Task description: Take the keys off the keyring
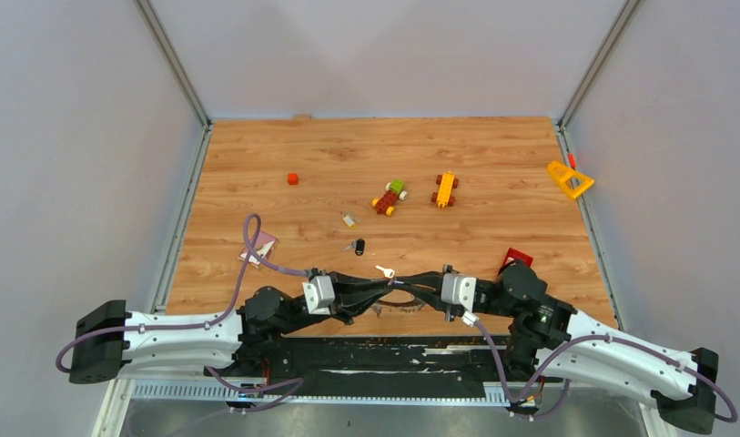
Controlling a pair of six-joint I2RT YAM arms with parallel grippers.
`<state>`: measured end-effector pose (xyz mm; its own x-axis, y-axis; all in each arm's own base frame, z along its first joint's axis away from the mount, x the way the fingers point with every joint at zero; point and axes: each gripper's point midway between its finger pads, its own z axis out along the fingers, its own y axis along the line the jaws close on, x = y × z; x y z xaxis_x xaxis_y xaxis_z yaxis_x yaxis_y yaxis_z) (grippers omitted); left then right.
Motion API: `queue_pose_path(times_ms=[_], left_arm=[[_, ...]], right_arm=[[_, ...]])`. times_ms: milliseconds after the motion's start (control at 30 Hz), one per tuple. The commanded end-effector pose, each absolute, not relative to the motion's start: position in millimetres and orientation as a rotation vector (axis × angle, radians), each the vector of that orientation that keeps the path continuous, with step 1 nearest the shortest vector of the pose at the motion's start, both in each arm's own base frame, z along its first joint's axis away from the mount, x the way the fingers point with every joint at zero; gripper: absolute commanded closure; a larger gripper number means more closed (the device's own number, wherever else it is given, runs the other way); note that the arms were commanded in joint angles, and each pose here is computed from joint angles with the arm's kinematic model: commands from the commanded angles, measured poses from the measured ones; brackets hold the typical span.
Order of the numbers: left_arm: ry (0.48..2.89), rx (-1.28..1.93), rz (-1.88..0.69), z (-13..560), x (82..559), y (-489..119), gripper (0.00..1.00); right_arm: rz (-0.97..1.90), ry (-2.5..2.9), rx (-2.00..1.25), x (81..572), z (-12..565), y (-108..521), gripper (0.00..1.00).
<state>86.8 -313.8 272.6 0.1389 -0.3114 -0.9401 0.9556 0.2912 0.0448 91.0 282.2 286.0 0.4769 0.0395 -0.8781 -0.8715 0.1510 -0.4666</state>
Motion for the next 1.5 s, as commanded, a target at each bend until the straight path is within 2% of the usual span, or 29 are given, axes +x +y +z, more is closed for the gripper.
queue_pose_path(times_ms=[0,367,567,800,1167,1467], left_arm=[[0.997,0.771,-1.084,283.0,88.2,-312.7,0.71],[1.012,0.763,-1.099,280.1,88.0,-313.6,0.74],[0.997,0.752,-1.087,285.0,88.9,-308.6,0.67],[0.967,0.74,-1.055,291.9,90.3,-298.2,0.64],[0.963,0.755,-1.085,288.0,85.1,-299.9,0.77],[0.991,0.763,-1.084,277.4,87.1,-305.3,0.72]], right_arm=[[0.821,0.766,-1.184,83.2,312.9,280.0,1.0],[0.821,0.756,-1.162,83.1,319.3,277.3,1.0],[0.793,0.797,-1.136,91.1,318.1,274.8,1.0],[0.76,0.851,-1.102,102.1,318.0,273.5,1.0],[0.741,0.88,-1.065,110.0,322.8,272.8,1.0],[0.767,0.829,-1.06,102.4,330.3,271.3,1.0]])
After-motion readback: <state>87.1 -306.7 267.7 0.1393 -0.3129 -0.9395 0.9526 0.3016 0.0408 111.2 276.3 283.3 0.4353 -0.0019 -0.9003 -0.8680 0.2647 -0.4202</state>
